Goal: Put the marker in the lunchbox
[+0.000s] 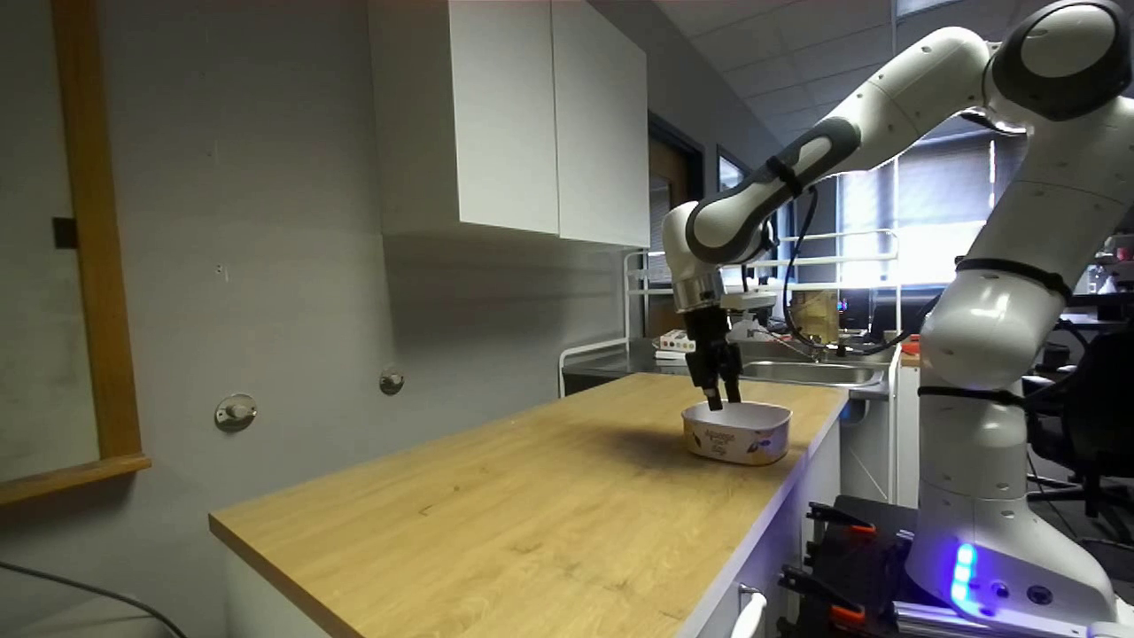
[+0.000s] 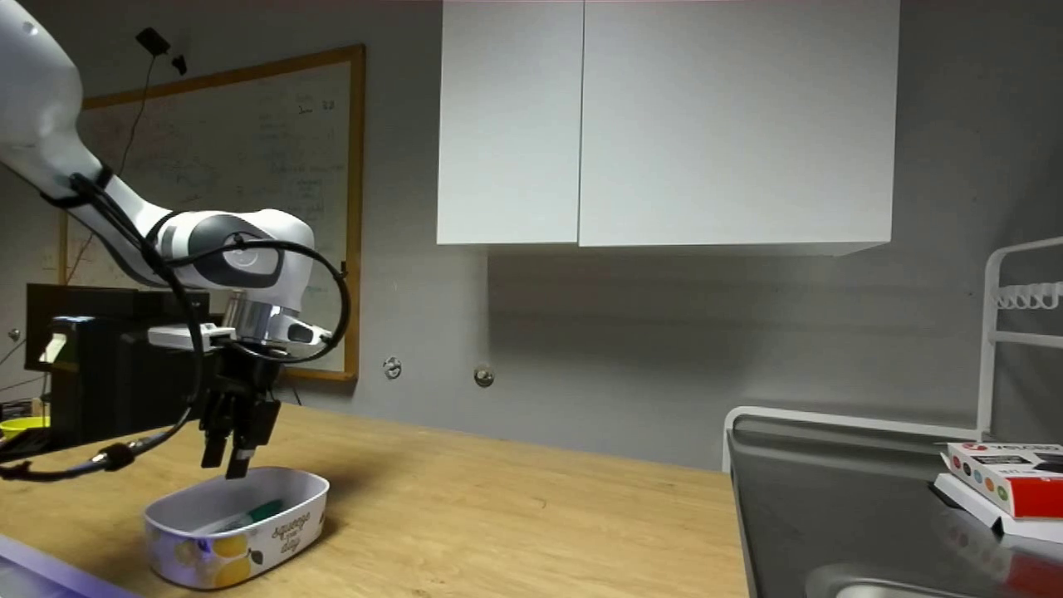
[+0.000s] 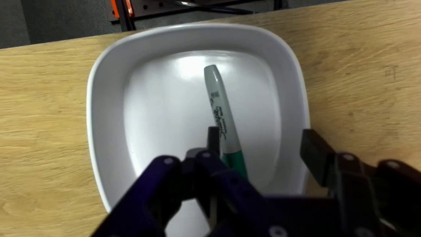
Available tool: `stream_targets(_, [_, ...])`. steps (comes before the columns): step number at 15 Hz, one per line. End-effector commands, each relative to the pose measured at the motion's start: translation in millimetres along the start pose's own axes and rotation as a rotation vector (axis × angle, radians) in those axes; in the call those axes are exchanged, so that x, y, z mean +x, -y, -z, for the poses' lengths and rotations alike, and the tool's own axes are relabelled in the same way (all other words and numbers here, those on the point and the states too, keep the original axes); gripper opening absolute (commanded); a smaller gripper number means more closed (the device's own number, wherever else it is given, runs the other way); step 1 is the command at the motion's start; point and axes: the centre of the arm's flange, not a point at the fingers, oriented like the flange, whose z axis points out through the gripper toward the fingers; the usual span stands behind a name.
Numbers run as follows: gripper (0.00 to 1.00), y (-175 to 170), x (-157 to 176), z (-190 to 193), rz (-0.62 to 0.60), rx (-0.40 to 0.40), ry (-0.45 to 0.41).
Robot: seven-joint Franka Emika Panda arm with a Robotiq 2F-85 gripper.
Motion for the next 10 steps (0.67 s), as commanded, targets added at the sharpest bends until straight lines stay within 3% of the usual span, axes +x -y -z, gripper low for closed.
stream_targets(1, [0.98,-3,-9,6,-0.019,0.012,-0.012])
stream_targets(10, [1.0,-13,-55,51,0.015,0.005,-0.067])
